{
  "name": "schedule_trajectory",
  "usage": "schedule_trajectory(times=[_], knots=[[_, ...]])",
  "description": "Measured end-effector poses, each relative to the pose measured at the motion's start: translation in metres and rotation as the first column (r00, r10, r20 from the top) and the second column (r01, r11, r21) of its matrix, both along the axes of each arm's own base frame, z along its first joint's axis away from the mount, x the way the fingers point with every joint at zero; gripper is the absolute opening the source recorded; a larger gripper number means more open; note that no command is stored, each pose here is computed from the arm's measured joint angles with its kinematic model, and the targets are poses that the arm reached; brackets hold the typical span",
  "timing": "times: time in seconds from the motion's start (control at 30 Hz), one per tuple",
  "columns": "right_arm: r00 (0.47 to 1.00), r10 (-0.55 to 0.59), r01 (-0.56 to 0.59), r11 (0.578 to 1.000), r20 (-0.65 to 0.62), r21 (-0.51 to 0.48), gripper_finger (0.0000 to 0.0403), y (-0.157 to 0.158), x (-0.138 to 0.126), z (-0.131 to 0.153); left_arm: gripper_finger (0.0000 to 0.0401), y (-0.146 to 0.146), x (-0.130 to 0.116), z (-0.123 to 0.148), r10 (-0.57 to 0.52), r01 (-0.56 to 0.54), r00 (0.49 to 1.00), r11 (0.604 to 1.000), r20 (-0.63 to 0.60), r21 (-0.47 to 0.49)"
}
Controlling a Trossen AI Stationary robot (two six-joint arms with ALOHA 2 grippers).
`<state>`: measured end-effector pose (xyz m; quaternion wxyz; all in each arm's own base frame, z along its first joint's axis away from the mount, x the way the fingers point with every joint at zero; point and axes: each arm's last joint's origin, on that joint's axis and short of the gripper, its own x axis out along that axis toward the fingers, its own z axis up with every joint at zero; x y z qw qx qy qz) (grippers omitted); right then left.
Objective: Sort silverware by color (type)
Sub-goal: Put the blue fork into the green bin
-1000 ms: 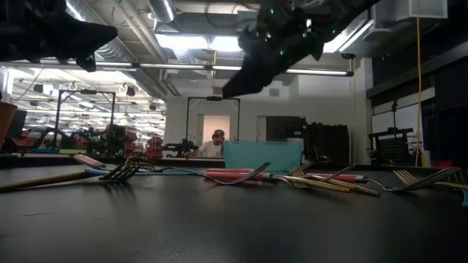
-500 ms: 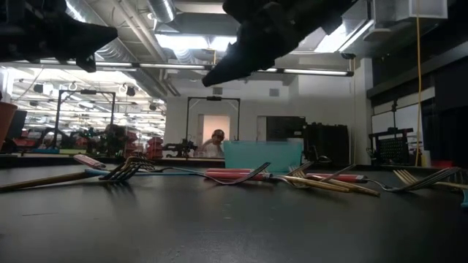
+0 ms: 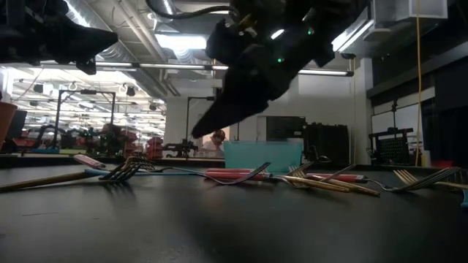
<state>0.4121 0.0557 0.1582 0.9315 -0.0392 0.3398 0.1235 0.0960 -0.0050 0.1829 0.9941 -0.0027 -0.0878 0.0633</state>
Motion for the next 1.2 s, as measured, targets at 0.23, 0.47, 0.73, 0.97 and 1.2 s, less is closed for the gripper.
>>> schedule_trajectory(times=[0.23,0.47,0.73,0.97,1.2], knots=[[0.999,0.029,-0.028,0.999,-0.014,0.032,0.0211,0.002,0.005,-0.017,0.0,0.0,0.0,0.0,-0.001,0.001,1.0,1.0,-0.002,0.0],[0.999,0.05,-0.049,0.996,-0.014,0.072,0.0211,0.003,0.008,-0.027,0.0,0.0,0.0,-0.001,-0.002,0.002,1.0,1.0,-0.007,0.001],[0.999,0.034,-0.033,0.998,-0.006,0.055,0.0211,0.003,0.009,-0.03,0.0,0.0,0.001,-0.003,-0.002,0.002,1.0,1.0,-0.027,0.003],[0.999,0.047,-0.047,0.997,0.001,0.067,0.0211,0.004,0.013,-0.044,0.0,0.0,0.001,-0.003,0.001,-0.001,1.0,1.0,-0.03,0.004],[0.999,0.04,-0.04,0.997,-0.005,0.067,0.0211,0.002,0.014,-0.05,0.0,0.0,0.001,-0.003,0.001,-0.001,1.0,1.0,-0.028,0.003]])
